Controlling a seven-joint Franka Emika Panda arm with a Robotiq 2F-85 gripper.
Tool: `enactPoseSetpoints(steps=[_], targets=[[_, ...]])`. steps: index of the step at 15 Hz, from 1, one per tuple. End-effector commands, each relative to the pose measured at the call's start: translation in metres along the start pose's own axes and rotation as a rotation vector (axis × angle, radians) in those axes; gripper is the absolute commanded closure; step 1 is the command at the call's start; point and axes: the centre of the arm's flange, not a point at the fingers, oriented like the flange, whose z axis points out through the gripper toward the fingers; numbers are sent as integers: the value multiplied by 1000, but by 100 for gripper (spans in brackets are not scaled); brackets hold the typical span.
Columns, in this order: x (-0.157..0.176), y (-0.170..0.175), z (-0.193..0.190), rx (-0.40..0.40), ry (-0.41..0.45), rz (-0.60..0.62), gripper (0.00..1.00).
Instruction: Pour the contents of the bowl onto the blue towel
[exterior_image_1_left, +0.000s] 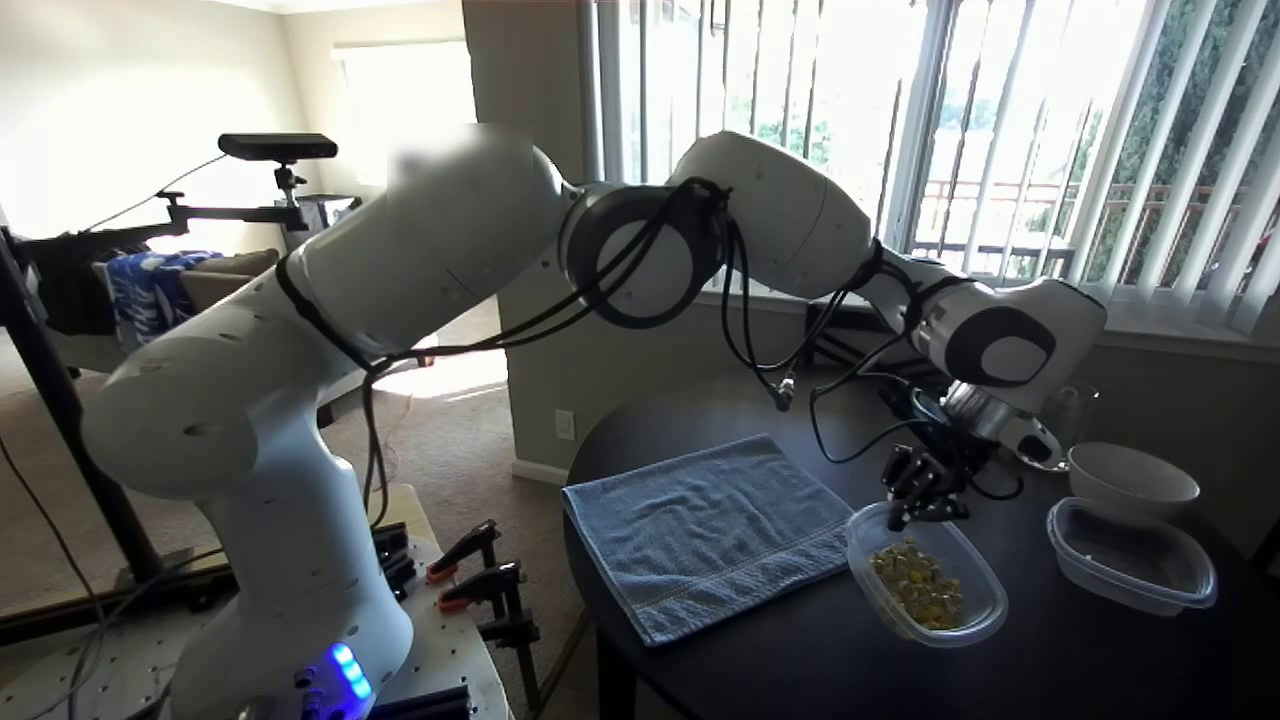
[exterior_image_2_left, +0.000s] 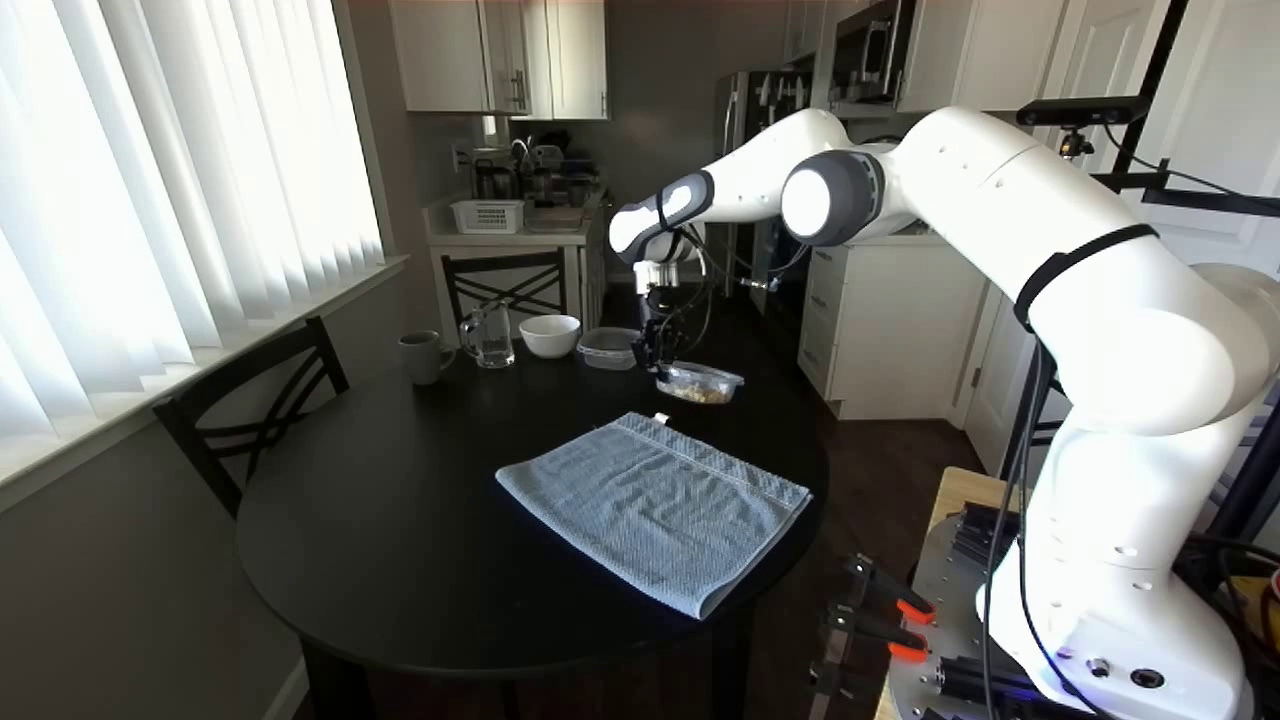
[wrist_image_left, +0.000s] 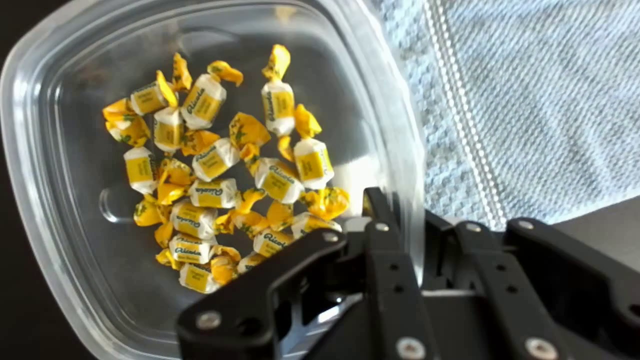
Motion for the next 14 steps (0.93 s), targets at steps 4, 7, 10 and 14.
enactPoseSetpoints(steps=[4,7,10,14], targets=[[-17,-20,-45,65,-72,-57,95],[-15,-38,-60,159,-2,-183,95],[-18,-56,-78,260,43,-279,96],[-14,-56,-93,409,95,-383,96]])
